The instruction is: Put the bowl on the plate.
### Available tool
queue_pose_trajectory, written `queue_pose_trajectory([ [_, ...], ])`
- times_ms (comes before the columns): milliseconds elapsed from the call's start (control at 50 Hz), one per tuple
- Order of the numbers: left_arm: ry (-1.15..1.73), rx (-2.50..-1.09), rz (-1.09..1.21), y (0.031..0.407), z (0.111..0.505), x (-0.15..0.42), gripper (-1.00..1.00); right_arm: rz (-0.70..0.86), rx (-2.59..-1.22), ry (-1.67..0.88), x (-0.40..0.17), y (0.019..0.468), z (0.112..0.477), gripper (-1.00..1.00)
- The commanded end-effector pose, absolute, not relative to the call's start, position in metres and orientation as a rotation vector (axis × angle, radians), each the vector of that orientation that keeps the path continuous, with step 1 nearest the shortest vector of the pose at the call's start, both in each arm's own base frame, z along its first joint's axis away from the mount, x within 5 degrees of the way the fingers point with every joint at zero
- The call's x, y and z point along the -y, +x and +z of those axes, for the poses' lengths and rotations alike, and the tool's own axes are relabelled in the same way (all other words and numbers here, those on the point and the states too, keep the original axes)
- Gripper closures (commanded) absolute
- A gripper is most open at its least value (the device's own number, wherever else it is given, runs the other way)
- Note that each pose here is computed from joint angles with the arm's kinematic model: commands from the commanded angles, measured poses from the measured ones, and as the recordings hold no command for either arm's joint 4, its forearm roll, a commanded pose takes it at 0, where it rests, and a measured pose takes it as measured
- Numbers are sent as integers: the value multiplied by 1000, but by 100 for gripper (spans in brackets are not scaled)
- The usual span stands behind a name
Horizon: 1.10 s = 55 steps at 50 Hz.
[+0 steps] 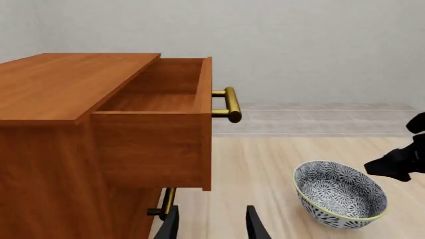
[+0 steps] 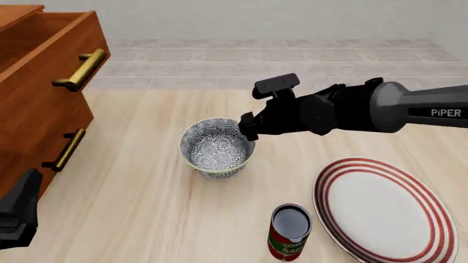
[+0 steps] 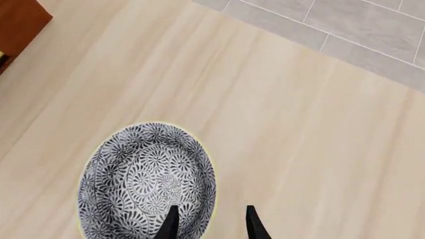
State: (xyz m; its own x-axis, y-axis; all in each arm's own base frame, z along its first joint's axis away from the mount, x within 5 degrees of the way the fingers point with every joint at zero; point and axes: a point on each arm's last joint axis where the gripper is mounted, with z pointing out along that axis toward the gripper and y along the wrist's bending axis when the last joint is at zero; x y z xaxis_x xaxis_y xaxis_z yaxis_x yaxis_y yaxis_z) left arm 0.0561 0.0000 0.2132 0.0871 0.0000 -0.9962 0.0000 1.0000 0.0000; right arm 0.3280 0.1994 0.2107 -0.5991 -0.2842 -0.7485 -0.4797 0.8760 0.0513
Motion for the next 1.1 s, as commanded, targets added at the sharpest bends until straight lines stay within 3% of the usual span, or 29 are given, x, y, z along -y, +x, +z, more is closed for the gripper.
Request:
queue_pose_trajectory([
  [20, 0, -1484, 0, 56, 213, 0, -100, 311, -2274, -540, -201, 334, 199, -100],
  [1100, 0, -1484, 0, 56, 213, 0, -100, 329, -2359, -523, -213, 331, 148, -100],
])
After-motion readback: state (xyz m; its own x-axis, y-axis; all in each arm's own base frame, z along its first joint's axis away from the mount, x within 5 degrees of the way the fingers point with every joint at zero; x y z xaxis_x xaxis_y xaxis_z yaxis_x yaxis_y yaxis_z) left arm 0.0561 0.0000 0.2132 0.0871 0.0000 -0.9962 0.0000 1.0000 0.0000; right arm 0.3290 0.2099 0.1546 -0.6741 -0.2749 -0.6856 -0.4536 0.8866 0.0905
